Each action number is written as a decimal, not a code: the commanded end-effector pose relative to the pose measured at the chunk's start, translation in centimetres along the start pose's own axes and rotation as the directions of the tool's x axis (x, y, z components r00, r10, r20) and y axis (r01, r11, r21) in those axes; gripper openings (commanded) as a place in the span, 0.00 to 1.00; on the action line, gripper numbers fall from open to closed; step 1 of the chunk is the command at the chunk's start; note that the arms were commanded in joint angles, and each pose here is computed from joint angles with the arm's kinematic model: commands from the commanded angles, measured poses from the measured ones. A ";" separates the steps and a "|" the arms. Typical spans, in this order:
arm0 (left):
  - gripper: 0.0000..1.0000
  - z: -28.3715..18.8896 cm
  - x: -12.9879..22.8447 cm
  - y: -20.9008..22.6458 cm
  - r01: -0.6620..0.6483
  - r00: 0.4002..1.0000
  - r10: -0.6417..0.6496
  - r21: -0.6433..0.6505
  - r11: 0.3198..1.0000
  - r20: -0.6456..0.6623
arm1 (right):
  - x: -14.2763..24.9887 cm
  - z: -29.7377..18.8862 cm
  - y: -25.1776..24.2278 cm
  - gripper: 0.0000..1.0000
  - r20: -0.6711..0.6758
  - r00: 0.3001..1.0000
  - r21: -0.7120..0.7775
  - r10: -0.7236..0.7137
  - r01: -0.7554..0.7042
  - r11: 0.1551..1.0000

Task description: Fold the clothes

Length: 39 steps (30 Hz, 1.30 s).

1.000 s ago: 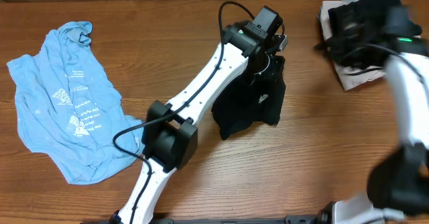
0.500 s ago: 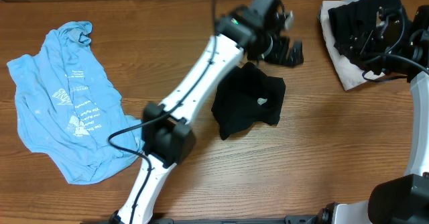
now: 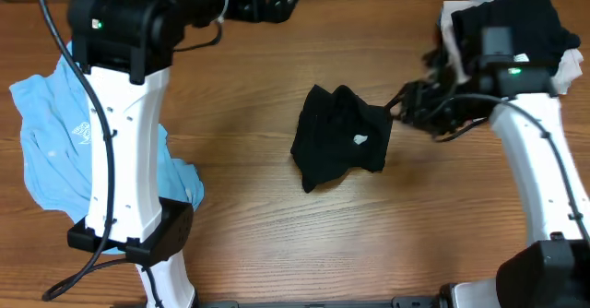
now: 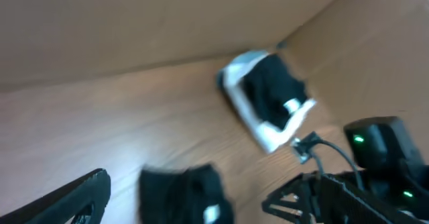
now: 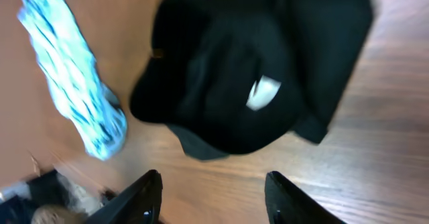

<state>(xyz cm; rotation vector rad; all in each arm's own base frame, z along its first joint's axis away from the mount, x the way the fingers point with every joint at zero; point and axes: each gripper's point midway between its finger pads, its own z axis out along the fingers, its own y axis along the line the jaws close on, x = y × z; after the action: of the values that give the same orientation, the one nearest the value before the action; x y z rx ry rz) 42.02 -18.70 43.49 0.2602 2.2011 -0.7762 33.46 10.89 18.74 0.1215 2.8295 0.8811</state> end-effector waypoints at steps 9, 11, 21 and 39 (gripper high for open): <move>1.00 1.3 2.4 8.2 -0.005 0.994 -0.028 -0.288 0.958 -0.110 | 3.8 6.0 -3.3 0.57 -0.057 0.984 0.191 0.168 -0.154 0.969; 1.00 1.3 2.5 8.3 -0.005 0.993 -0.029 -0.289 0.957 -0.112 | 3.8 6.8 -4.4 0.59 -0.033 0.980 0.211 0.196 -0.185 0.960; 1.00 2.0 3.0 8.8 0.001 0.990 -0.043 -0.294 0.956 -0.137 | 4.0 9.7 -5.9 0.44 0.009 0.979 0.169 0.206 -0.204 0.964; 1.00 3.5 3.8 9.8 -0.002 0.983 -0.054 -0.301 0.954 -0.176 | -3.6 1.4 -4.3 0.04 0.179 0.977 0.104 0.118 -0.138 0.985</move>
<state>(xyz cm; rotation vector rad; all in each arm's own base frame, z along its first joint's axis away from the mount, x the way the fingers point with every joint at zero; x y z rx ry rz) 45.24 -13.33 34.96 0.1105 2.4638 -0.4619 35.49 10.13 13.83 0.3871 2.8004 0.7391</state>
